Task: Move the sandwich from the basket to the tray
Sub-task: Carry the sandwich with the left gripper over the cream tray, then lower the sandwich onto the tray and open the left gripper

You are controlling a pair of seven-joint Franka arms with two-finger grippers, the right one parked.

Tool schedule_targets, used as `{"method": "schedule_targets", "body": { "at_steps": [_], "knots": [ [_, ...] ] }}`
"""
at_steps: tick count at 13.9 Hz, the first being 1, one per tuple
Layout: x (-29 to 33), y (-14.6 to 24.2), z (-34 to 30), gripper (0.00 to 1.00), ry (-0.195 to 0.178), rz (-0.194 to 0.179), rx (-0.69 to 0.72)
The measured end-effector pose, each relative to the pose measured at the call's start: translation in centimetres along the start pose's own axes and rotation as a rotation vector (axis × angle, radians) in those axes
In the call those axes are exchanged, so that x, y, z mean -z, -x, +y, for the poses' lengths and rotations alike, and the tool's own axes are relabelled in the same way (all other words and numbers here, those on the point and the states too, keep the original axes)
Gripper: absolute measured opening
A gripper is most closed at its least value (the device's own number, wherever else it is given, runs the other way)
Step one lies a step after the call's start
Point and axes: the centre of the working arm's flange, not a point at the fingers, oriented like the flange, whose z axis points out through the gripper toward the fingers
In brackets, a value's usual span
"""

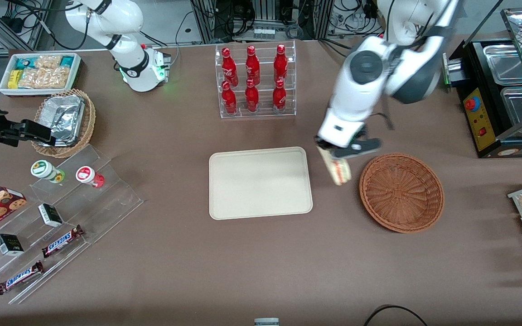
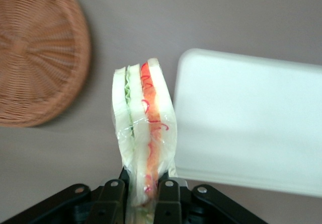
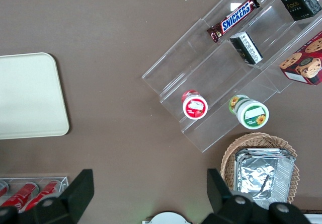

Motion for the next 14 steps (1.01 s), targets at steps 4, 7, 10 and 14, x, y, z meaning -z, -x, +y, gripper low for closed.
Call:
{"method": "schedule_targets", "body": {
  "at_steps": [4, 7, 10, 14],
  "knots": [
    [-4.1, 2.0, 8.9, 0.2, 0.003, -0.027, -0.077],
    [-8.5, 2.6, 13.7, 0.15, 0.026, -0.03, -0.121],
    [-13.1, 4.0, 16.5, 0.15, 0.063, -0.015, -0.148],
    [-17.4, 5.3, 17.4, 0.15, 0.05, -0.025, -0.173]
  ]
}}
